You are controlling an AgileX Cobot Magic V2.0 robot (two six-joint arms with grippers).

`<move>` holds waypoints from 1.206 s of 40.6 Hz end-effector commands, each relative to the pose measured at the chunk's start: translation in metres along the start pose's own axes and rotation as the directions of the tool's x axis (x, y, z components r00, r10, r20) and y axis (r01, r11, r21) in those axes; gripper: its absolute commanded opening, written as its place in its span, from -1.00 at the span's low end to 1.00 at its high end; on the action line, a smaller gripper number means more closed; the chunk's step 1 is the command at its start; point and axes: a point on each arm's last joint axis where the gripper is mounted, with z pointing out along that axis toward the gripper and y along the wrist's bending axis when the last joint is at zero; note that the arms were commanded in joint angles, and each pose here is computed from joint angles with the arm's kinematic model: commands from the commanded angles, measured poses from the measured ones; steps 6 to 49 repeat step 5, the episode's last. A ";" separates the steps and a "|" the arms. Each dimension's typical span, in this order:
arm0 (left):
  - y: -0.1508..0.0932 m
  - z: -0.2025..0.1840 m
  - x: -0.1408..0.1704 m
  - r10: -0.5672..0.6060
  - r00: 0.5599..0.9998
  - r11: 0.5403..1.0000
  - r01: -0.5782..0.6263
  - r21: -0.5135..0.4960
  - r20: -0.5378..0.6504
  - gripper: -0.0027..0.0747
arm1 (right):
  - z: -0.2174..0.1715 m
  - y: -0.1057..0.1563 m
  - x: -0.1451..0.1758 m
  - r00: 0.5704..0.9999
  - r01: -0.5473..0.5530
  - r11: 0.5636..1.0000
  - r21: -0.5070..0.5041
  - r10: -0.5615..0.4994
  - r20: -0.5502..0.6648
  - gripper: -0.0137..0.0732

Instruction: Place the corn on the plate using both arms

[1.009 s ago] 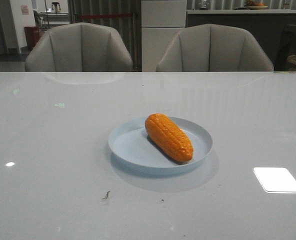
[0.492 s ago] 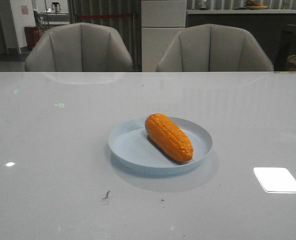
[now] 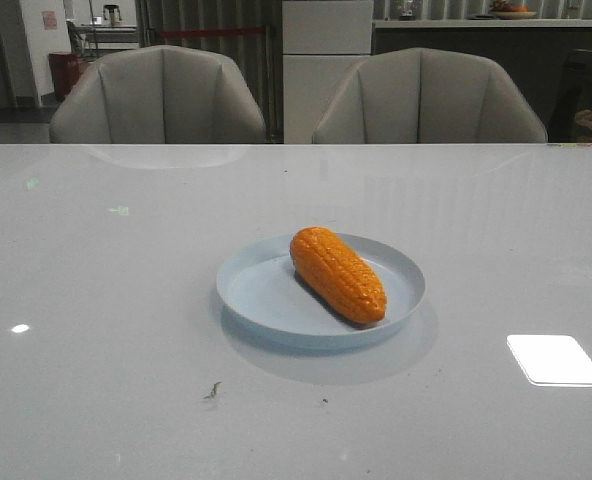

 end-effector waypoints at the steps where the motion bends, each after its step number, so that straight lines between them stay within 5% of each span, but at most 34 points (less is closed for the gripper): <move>1: 0.000 0.001 0.005 -0.010 0.999 1.000 0.011 -0.013 0.051 -0.69 | -0.004 -0.001 -0.016 0.992 0.009 1.000 0.014 -0.011 0.128 -0.55; 49: 0.000 0.001 0.005 -0.010 0.999 1.000 0.011 -0.013 0.051 -0.69 | -0.004 -0.001 -0.016 0.992 0.009 1.000 0.014 -0.011 0.128 -0.55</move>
